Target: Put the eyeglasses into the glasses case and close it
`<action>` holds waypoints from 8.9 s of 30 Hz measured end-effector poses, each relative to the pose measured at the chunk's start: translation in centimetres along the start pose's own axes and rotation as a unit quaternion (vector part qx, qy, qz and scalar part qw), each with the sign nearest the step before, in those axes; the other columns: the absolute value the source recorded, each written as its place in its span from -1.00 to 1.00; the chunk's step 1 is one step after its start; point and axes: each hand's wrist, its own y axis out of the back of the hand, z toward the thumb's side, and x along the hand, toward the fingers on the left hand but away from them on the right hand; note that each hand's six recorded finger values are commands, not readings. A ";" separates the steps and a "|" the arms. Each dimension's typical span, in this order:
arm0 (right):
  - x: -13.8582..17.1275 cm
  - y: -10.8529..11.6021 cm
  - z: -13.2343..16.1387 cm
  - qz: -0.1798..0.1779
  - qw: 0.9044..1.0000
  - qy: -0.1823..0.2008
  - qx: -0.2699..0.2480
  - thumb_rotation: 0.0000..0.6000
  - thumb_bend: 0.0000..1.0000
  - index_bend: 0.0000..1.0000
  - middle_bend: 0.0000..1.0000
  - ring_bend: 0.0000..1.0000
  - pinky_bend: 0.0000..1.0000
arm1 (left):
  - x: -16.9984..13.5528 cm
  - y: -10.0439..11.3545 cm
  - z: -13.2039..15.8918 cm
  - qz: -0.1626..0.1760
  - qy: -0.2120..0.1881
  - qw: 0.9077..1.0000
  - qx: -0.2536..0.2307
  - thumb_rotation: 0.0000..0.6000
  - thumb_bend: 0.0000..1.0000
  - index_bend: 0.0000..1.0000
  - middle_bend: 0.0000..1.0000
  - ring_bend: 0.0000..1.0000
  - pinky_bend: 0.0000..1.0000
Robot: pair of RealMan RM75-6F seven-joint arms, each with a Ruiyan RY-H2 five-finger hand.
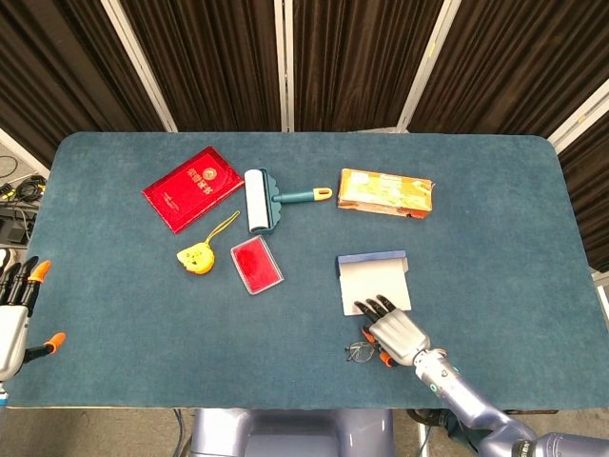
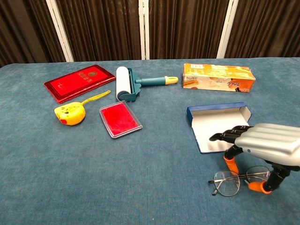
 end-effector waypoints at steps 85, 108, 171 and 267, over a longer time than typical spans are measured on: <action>-9.6 7.3 -6.7 -0.093 0.981 -0.160 -0.057 1.00 -1.00 -1.00 -1.00 -1.00 -1.00 | 1.8 -1.3 -1.5 -0.024 0.034 0.999 0.005 1.00 -1.00 -1.00 -1.00 -1.00 -1.00; -12.7 8.4 -9.2 -0.113 0.972 -0.197 -0.055 1.00 -1.00 -1.00 -1.00 -1.00 -1.00 | 2.7 -2.1 -2.5 -0.037 0.056 0.998 0.008 1.00 -1.00 -1.00 -1.00 -1.00 -1.00; -5.5 1.9 -3.9 -0.105 0.989 -0.080 0.065 1.00 -0.96 -0.79 -1.00 -1.00 -1.00 | 1.6 -1.2 -1.3 -0.027 0.026 0.999 -0.006 1.00 -1.00 -1.00 -1.00 -1.00 -1.00; 1.7 2.8 -1.8 -0.101 0.974 0.036 0.200 1.00 -0.04 0.35 -0.91 -1.00 -1.00 | 1.5 -1.3 -1.0 -0.033 0.020 0.999 -0.007 1.00 -1.00 -1.00 -1.00 -1.00 -1.00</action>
